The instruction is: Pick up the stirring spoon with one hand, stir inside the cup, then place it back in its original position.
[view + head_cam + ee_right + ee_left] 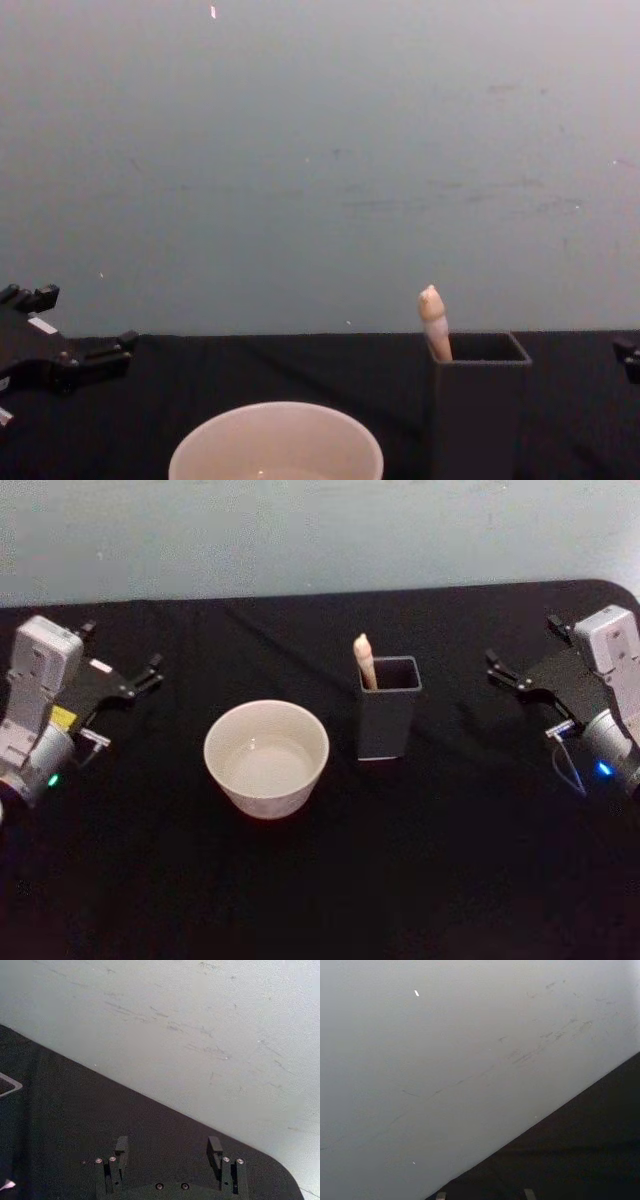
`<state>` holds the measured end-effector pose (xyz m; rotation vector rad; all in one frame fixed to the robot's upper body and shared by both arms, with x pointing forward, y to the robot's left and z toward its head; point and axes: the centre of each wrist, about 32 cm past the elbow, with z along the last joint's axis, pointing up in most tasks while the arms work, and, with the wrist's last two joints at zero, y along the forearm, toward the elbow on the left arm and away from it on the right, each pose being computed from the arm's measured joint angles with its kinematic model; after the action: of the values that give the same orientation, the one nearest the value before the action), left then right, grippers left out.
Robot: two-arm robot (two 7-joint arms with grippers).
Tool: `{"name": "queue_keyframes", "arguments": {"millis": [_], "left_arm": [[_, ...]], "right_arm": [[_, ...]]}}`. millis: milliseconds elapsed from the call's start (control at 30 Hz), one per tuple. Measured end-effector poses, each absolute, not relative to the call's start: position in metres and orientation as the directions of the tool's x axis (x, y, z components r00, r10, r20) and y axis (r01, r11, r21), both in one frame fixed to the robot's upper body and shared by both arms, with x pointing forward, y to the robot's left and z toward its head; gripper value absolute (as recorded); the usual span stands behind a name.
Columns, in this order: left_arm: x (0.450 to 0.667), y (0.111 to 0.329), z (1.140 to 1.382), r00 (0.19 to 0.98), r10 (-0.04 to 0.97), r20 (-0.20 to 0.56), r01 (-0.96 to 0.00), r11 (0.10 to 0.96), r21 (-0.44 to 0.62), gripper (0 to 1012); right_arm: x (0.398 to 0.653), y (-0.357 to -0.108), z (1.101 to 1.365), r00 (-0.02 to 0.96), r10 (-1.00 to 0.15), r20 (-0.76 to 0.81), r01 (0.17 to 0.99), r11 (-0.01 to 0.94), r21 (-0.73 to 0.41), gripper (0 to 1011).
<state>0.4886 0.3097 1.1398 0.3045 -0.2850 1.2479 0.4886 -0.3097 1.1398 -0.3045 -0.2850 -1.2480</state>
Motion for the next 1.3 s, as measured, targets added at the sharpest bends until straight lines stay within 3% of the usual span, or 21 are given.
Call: {"name": "queue_keyframes", "arguments": {"millis": [967,1300], "left_arm": [[0.489,0.31,1.14,0.292,0.88,0.374,-0.955,0.287,0.07,1001],[0.489,0.31,1.14,0.292,0.88,0.374,-0.955,0.287,0.07,1001]], "right_arm": [[0.488,-0.31,1.14,0.293,-0.881,0.373,0.955,0.287,-0.072,1000],[0.487,-0.308,1.161,0.339,-0.895,0.289,0.941,0.326,-0.094,1000]]}}
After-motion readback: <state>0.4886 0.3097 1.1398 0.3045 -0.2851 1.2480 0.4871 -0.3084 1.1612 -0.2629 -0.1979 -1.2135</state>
